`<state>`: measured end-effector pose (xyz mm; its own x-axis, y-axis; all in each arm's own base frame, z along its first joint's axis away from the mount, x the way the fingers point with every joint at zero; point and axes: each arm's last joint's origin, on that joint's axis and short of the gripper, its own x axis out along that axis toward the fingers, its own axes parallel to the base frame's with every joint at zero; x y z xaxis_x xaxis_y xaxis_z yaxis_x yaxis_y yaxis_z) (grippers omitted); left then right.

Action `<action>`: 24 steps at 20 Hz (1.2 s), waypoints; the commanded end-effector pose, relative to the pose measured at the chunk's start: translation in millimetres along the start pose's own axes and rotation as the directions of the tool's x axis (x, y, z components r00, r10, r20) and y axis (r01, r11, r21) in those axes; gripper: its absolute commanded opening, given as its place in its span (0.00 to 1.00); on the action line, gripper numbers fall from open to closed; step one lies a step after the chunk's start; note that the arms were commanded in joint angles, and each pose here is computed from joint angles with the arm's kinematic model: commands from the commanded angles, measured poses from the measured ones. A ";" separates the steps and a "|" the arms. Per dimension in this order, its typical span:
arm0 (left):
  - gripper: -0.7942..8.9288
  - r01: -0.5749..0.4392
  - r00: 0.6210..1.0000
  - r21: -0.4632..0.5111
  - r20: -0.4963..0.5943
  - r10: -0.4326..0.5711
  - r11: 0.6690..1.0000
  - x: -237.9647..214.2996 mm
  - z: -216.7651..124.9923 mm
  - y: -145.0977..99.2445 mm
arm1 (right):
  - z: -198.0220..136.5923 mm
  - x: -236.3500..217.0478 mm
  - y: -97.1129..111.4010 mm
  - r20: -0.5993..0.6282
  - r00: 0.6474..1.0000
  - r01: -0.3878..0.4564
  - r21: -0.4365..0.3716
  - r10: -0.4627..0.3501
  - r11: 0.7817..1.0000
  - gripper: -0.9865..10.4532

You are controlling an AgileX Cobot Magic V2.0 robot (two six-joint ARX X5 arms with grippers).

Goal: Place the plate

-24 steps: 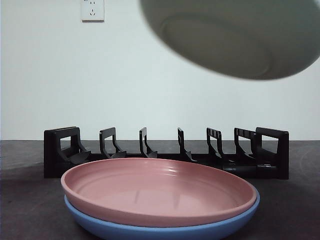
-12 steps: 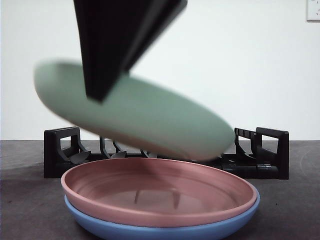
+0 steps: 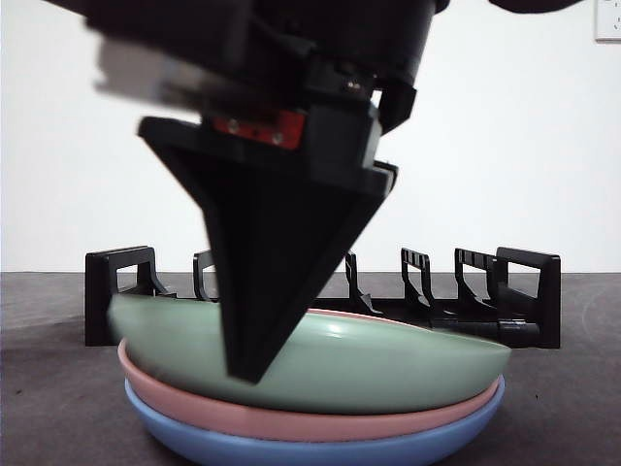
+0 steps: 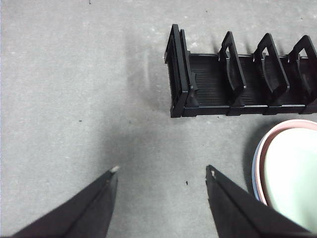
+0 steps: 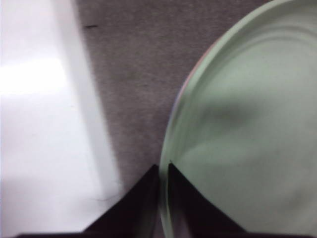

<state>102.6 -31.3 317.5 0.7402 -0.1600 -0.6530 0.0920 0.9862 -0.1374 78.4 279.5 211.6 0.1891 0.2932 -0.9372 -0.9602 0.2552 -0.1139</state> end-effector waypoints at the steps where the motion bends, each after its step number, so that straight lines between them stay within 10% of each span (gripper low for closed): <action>1: 0.37 0.002 1.000 0.003 0.019 -0.002 1.000 -3.3 4.3 -0.8 | 2.8 1.6 4.3 0.002 1.000 -0.011 0.005 0.011 1.000 0.23; 7: 0.37 0.002 1.000 0.003 0.018 -0.002 1.000 -2.9 4.5 -0.9 | 13.3 -32.9 -3.0 0.163 0.987 -0.020 0.092 0.005 0.996 0.25; 10: 0.37 -0.002 1.000 0.005 0.003 0.002 1.000 0.9 5.7 -1.6 | 2.4 -63.4 -38.7 0.233 0.959 0.108 0.226 -0.161 0.968 0.25; 13: 0.37 -0.005 1.000 0.006 -0.010 0.005 1.000 5.1 7.6 -2.4 | -17.2 -85.1 -91.1 0.242 0.921 0.193 0.395 -0.304 0.898 0.25; 20: 0.37 0.016 0.997 -0.001 0.073 -0.016 1.000 14.6 22.0 -6.9 | -84.1 -115.4 -198.7 0.198 0.831 0.245 0.709 -0.520 0.661 0.25; 24: 0.37 0.022 0.995 -0.002 0.095 -0.021 1.000 13.9 23.7 -7.3 | -106.3 -124.2 -220.8 0.229 0.811 0.178 0.779 -0.538 0.601 0.25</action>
<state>127.3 -39.5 321.0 0.7835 -0.1742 -0.5965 0.1020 0.9829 -0.1531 243.6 85.5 314.9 0.7161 0.2930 -0.6335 -0.3729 0.9279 0.0076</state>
